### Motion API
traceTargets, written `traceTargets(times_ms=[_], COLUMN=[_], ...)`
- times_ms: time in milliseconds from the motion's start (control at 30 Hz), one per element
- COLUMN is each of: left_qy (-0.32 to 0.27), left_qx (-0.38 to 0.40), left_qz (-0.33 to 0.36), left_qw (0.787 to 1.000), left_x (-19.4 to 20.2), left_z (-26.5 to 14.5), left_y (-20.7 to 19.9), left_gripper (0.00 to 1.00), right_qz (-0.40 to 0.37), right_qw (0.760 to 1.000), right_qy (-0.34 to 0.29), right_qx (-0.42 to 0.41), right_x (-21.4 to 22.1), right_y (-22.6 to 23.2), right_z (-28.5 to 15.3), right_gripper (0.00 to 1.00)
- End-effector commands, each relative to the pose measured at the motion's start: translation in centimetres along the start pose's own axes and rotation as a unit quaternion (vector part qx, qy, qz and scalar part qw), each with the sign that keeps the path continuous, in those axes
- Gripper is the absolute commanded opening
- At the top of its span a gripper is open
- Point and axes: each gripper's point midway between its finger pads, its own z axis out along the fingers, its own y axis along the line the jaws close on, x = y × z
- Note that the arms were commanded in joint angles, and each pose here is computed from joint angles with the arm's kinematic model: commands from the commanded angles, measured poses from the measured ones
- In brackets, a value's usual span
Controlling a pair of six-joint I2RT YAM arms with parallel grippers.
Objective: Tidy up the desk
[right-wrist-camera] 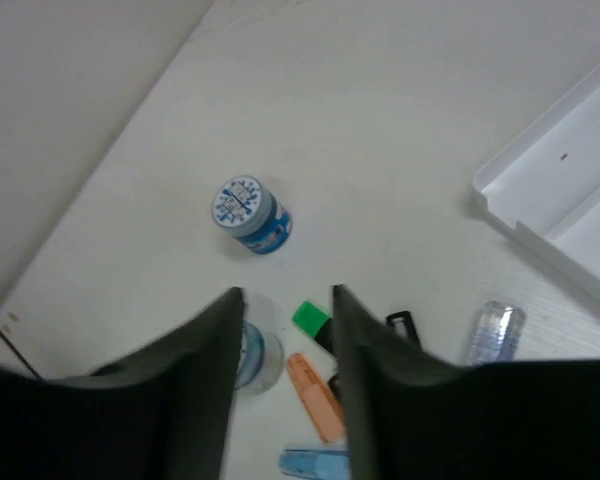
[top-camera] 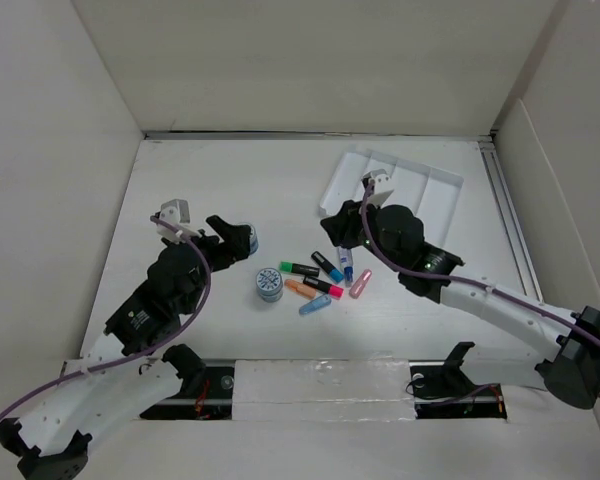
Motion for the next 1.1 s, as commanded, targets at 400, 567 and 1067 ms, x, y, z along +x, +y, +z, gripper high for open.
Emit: traceTargets(times_ms=[400,567,1067], left_qy=[-0.151,-0.178,-0.196], left_qx=[-0.008,-0.002,0.0], left_qz=[-0.027,-0.025,0.014], left_qw=[0.988,0.984,0.98], left_x=[-8.7,-10.1,-10.1], left_z=[-4.8,-5.8,-5.8], left_y=[1.3,1.4,1.8], left_gripper=[0.1,0.47,0.73], right_qz=[-0.01,-0.029,-0.099], right_qw=[0.998,0.994,0.971], right_qy=[0.054,0.103,0.217], right_qx=[-0.039,-0.034,-0.032], right_x=[2.2,5.1,14.2], right_y=[3.8,4.3,7.2], right_z=[8.1,11.8,19.2], right_gripper=[0.34,0.92,1.0])
